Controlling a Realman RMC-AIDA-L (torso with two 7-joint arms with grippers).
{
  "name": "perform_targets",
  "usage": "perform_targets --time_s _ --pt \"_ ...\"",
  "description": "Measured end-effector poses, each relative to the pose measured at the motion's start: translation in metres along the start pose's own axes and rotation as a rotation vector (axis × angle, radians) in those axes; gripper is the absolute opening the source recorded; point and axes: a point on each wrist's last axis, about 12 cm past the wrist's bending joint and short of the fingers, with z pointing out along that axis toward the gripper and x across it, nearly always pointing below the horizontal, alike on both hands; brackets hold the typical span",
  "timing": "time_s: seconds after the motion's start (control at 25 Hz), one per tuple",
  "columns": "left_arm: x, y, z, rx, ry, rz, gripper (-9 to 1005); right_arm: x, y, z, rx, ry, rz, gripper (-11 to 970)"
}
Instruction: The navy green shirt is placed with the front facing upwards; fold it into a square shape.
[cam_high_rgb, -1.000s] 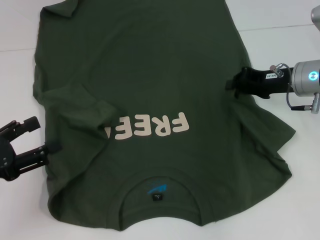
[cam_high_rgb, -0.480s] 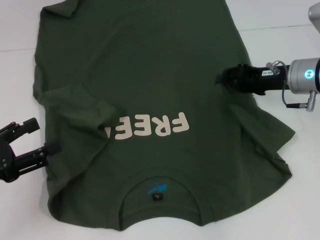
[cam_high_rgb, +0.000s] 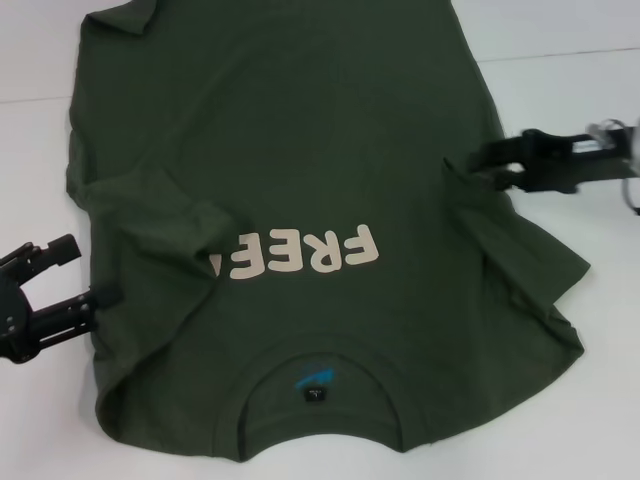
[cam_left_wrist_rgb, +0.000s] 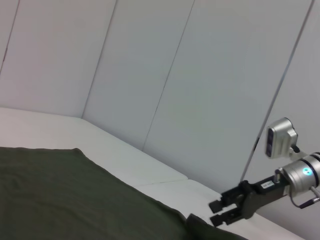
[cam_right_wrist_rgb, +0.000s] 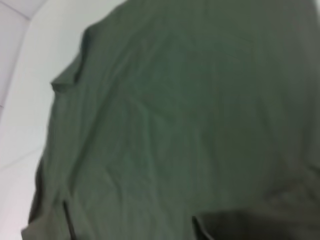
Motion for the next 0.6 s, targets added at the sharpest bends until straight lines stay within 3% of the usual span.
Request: perform_targets --time_s 0.32,0.6 --pt "-0.003 0.001 0.004 0.013 -0.001 -0.004 932 0.004 -0.028 -0.051 0.071 0.036 0.008 602" --pt "-0.006 0.000 0.007 0.027 -0.008 0.000 932 0.019 -0.034 -0.049 0.139 0.137 -0.024 603"
